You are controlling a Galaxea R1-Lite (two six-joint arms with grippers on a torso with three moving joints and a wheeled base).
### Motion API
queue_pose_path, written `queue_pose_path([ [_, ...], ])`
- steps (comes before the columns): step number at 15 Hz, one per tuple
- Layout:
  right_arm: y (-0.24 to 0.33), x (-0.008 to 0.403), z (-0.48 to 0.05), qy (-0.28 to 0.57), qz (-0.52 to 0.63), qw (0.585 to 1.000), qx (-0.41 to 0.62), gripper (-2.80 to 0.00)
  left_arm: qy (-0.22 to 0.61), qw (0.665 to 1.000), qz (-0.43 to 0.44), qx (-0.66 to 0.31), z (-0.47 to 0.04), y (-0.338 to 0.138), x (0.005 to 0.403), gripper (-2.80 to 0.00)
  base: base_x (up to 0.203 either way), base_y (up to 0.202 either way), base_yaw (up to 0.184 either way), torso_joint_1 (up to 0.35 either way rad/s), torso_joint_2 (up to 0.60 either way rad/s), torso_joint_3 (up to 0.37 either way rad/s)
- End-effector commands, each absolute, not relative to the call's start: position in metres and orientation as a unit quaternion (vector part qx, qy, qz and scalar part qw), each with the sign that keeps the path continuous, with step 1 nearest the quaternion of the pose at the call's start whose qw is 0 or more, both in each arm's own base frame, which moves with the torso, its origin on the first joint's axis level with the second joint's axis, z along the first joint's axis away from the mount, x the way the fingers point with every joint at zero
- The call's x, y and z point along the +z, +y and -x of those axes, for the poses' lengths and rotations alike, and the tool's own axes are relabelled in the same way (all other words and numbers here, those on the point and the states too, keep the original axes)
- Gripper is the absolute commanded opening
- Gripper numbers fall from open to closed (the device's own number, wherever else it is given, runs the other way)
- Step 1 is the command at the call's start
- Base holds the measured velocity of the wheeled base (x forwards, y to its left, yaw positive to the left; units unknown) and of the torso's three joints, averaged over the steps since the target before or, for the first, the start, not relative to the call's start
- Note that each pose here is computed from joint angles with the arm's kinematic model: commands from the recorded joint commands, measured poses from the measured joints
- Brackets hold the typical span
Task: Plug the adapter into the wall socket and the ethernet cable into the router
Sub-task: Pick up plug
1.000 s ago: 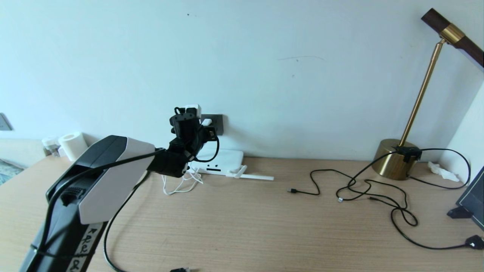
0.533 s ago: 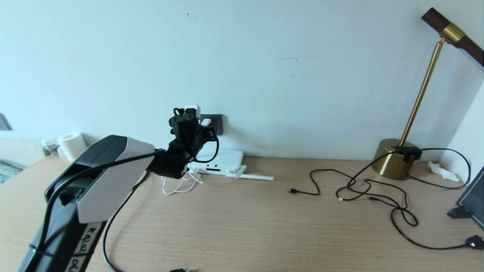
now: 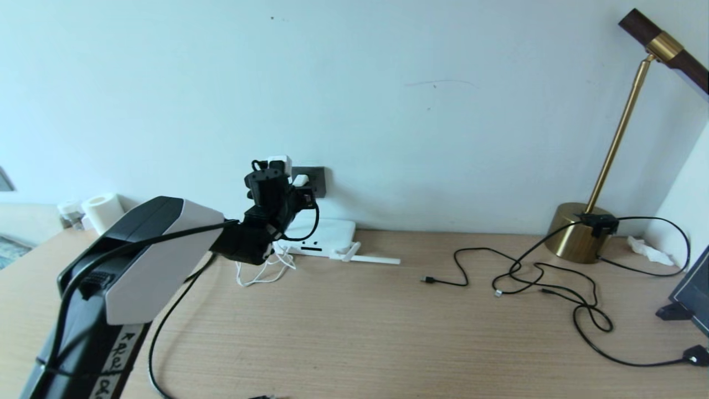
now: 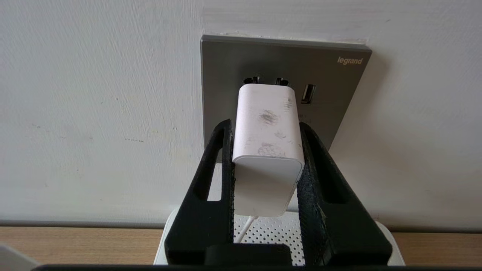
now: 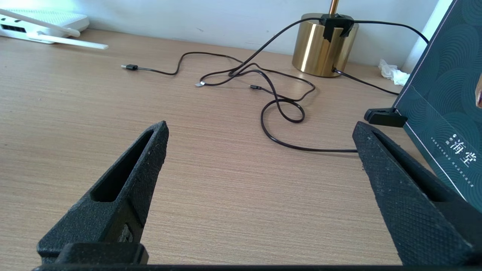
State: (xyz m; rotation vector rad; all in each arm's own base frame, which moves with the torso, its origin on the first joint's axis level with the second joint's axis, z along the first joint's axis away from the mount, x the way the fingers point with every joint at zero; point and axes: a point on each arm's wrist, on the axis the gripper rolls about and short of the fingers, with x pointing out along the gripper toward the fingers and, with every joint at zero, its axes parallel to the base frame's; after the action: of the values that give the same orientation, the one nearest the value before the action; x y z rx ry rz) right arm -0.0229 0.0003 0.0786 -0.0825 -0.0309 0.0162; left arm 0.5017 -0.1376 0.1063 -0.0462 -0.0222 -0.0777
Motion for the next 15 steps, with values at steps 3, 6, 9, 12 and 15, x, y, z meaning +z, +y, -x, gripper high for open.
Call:
queue_pose_path([
  [3,0.0,0.076,0.022,-0.01,0.041,0.999,0.009,0.0,-0.012,0.999,0.024,-0.037,-0.497,-0.136,0.11,-2.8,0.0,0.0,0.0,0.0,0.0,0.0],
  [6,0.0,0.076,0.022,-0.01,0.041,0.999,0.009,0.0,-0.008,0.999,0.023,-0.038,-0.491,-0.135,0.113,-2.8,0.0,0.0,0.0,0.0,0.0,0.0],
  [9,0.0,0.076,0.022,-0.01,0.041,0.999,0.009,0.0,0.005,0.998,0.019,-0.053,-0.468,-0.128,0.121,-2.8,0.0,0.0,0.0,0.0,0.0,0.0],
  [12,0.0,0.076,0.022,-0.01,0.041,0.999,0.009,0.0,0.024,0.995,-0.006,-0.098,-0.427,-0.114,0.152,-2.8,0.0,0.0,0.0,0.0,0.0,0.0],
  [15,0.0,0.076,0.022,-0.01,0.041,0.999,0.009,0.0,0.085,0.974,-0.069,-0.199,-0.372,-0.097,0.174,-2.8,0.0,0.0,0.0,0.0,0.0,0.0],
])
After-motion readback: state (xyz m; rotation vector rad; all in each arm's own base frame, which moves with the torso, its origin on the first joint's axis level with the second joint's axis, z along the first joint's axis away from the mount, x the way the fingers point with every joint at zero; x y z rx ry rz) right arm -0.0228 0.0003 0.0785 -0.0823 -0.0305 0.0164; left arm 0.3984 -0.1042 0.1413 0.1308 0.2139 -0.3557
